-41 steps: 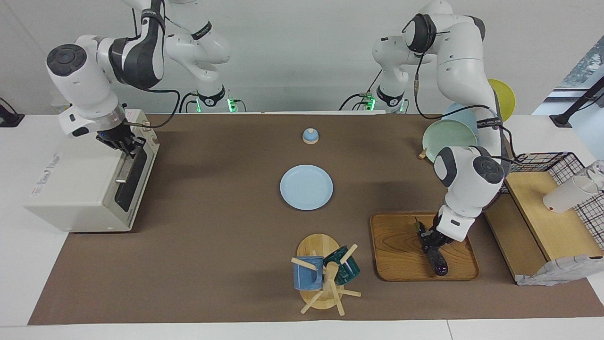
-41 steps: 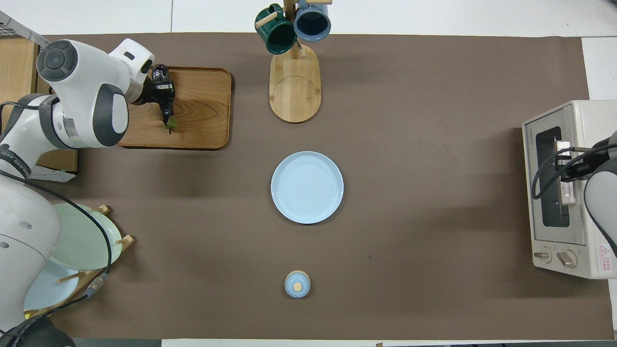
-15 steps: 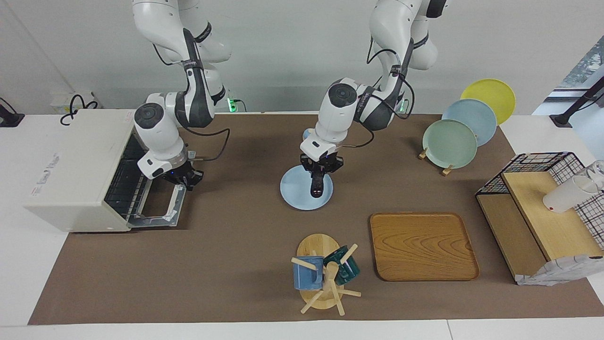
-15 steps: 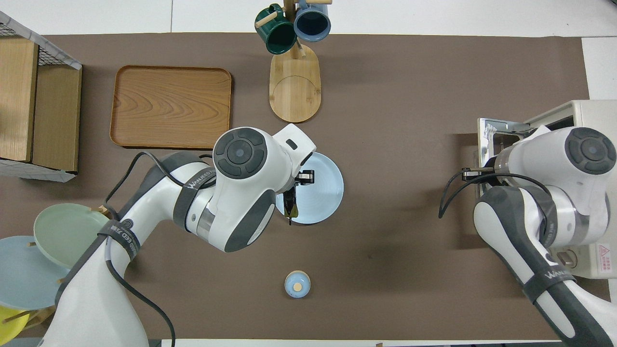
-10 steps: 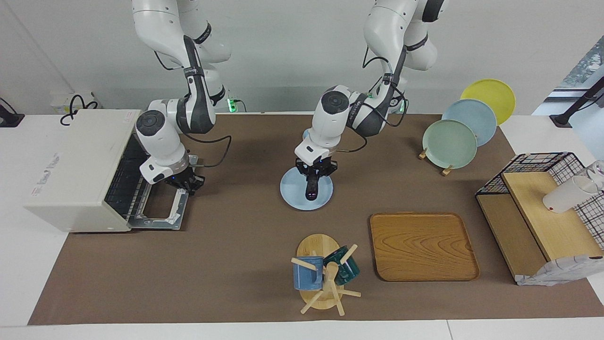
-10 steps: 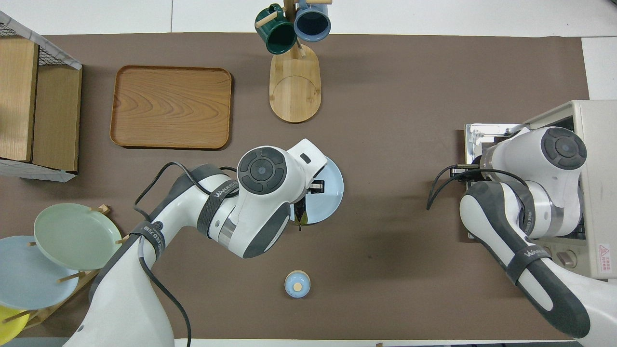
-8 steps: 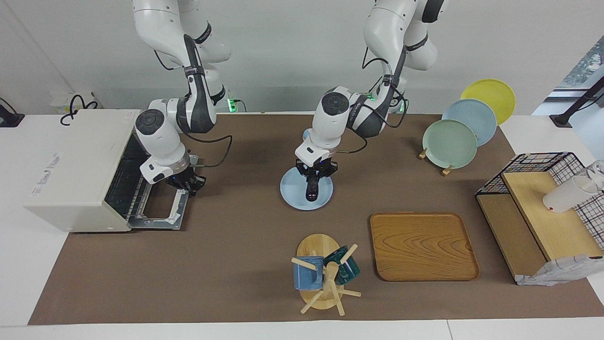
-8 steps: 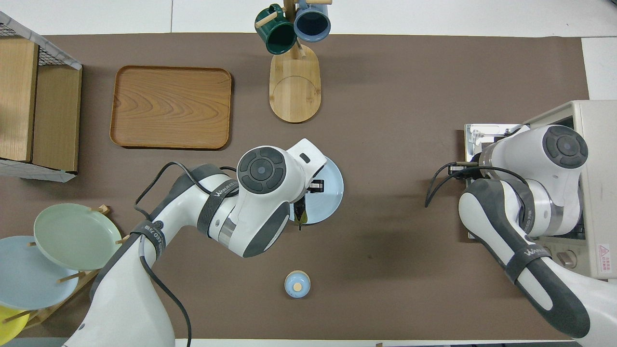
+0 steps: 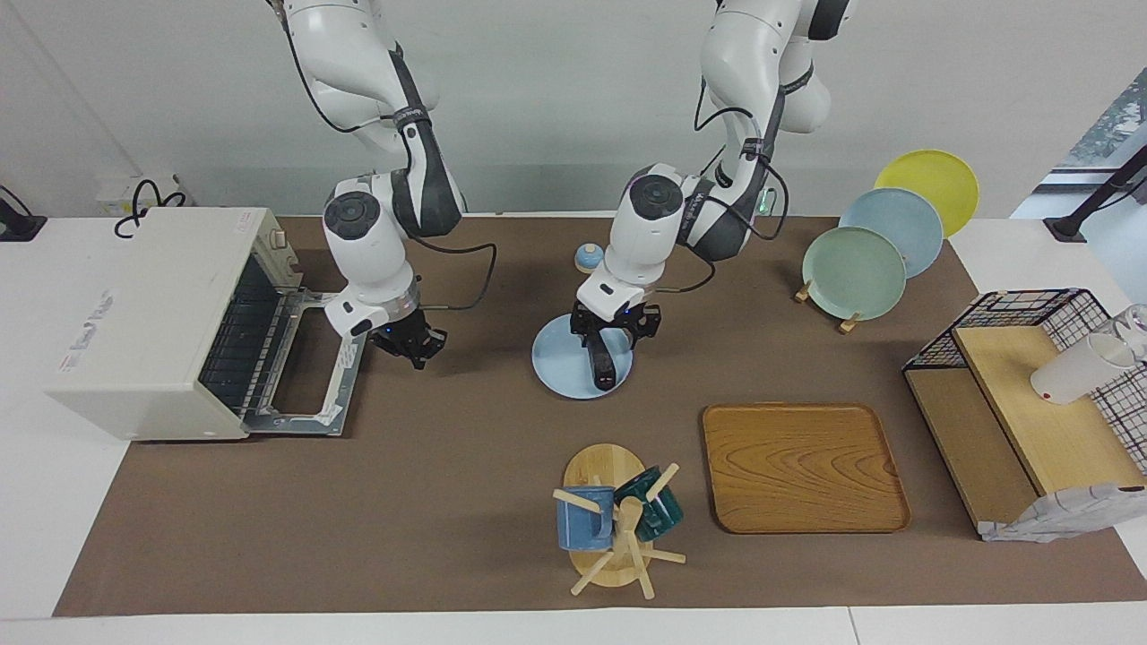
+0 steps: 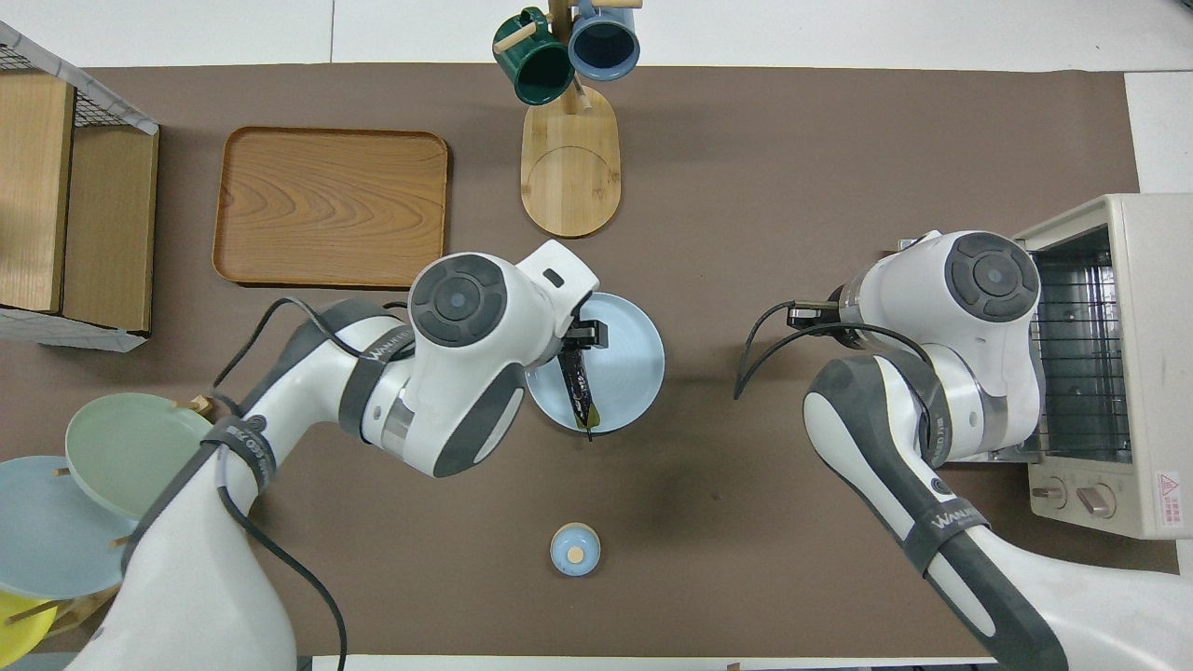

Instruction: Put eggplant into oven

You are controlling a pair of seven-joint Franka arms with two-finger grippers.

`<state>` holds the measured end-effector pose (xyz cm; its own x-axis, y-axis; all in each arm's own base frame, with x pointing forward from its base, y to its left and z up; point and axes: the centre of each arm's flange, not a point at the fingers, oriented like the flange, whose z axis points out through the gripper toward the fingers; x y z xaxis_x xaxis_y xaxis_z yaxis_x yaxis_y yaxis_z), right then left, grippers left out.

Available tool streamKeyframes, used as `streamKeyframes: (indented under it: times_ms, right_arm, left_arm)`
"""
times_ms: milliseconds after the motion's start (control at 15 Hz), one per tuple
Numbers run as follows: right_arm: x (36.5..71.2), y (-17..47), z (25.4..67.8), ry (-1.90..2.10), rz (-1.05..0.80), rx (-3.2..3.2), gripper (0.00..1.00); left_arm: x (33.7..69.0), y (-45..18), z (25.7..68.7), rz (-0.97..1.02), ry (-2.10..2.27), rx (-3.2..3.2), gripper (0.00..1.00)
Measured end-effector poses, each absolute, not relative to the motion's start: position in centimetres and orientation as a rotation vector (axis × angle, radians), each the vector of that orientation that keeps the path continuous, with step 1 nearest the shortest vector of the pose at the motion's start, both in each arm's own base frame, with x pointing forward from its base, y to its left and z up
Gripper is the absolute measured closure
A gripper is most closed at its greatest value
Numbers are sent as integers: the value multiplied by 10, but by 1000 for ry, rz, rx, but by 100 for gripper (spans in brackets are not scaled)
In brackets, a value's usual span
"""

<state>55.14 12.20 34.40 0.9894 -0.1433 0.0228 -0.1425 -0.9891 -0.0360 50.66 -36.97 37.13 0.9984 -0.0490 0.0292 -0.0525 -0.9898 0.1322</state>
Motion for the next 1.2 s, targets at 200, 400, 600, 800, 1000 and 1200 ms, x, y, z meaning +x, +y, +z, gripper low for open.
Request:
streamKeyframes:
  times_ms: [200,400,600,800,1000,1200]
  right_arm:
    - [563,162,376,179,-42,-3097,81]
    - [563,262,415,167,-69,-3089,87]
    - [550,386,426,128,-79,-3147,87]
    - [550,447,393,126,-122,-3134,88]
    - [545,479,370,121,-193,-3082,78]
    - [530,503,351,87,-224,-3069,65]
  left_arm:
    - [538,-312,418,24,15,3017,0]
    - [559,-261,458,-12,107,3027,0]
    - [570,-225,477,-69,178,3037,0]
    - [571,-193,496,-113,230,3043,0]
    - [566,-160,520,-127,242,3043,0]
    - [560,-138,543,-94,269,3034,0]
